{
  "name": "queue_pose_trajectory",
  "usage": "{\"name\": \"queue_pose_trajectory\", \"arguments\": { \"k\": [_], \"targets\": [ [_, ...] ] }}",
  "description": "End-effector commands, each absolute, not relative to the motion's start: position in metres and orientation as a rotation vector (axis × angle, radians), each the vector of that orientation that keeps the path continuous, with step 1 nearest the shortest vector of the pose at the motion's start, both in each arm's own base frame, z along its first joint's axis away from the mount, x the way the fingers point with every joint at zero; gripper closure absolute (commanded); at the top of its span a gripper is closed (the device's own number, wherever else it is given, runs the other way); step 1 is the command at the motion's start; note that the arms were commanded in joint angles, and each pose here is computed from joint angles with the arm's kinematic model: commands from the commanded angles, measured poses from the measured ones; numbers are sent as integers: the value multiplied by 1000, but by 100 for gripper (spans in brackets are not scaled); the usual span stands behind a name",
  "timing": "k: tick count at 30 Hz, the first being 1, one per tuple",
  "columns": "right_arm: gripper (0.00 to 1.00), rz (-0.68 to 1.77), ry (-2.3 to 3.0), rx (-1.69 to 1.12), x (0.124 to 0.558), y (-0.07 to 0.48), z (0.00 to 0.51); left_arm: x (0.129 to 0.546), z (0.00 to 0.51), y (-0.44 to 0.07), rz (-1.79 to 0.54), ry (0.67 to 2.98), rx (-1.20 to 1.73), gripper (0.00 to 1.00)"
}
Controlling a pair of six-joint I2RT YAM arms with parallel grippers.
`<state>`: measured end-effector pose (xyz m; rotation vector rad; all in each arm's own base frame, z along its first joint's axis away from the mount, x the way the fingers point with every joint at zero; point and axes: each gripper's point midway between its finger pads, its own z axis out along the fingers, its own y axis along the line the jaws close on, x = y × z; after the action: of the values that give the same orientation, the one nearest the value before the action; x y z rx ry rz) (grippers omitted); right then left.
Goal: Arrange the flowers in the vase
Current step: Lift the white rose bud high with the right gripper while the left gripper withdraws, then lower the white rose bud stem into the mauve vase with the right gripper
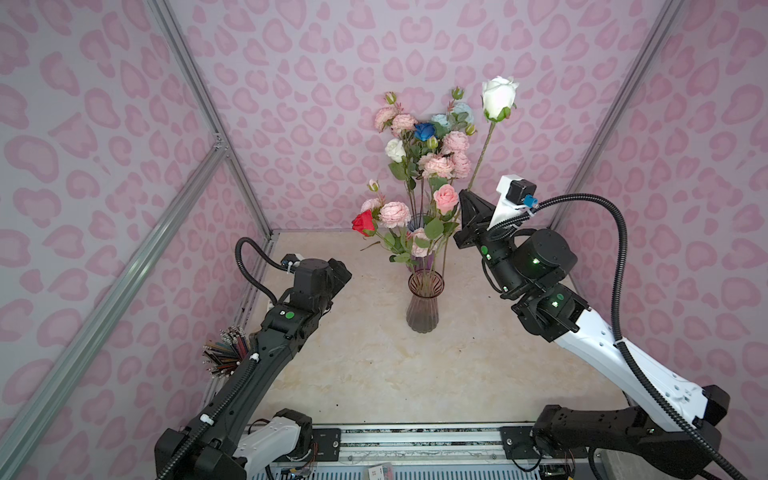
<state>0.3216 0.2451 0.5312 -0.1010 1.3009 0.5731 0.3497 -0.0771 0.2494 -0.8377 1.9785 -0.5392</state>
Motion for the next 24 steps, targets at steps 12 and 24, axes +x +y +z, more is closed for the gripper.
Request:
{"name": "queue_pose_trajectory", "arguments": {
  "k": [12, 24],
  "targets": [
    [97, 519, 1380, -82, 345, 261, 472, 349, 267, -79, -590, 1935, -817, 5],
    [75, 349, 1590, -227, 334, 281, 395, 349, 265, -80, -593, 1938, -817, 5]
  ]
}}
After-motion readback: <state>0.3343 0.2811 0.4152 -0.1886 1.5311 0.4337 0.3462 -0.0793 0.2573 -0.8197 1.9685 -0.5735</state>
